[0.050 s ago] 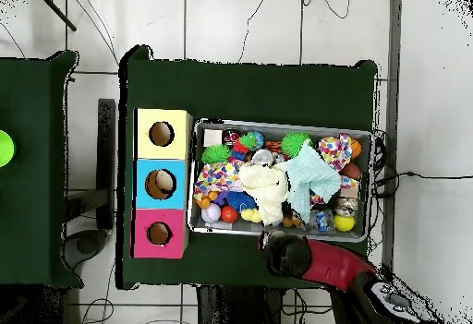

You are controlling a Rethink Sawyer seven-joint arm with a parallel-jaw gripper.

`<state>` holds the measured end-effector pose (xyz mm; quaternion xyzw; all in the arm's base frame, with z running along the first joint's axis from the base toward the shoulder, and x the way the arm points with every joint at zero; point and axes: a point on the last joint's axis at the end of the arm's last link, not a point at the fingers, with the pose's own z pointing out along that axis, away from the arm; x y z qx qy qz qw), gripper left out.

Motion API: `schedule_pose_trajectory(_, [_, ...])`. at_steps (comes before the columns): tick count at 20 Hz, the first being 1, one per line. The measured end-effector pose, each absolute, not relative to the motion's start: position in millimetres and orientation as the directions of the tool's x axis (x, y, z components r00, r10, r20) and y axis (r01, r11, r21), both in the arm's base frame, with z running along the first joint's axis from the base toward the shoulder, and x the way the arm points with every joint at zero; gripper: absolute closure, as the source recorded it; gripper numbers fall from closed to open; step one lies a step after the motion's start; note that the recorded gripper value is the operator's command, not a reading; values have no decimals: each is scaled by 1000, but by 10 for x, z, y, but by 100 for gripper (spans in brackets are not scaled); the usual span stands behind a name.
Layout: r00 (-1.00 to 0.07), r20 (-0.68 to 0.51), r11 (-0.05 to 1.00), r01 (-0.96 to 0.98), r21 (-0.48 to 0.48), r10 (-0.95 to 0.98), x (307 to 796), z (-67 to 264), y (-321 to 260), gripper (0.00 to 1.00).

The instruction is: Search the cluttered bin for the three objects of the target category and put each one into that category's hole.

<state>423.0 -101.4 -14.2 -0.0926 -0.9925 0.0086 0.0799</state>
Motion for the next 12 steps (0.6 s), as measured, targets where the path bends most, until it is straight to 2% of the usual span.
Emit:
schedule_pose_trajectory(7, [-962, 175, 978, 206, -40, 210, 4246, -47, -1194, 0])
schedule_pose_trajectory(12, [-954, 205, 976, 213, -54, 219, 4319, 161, -1285, 0])
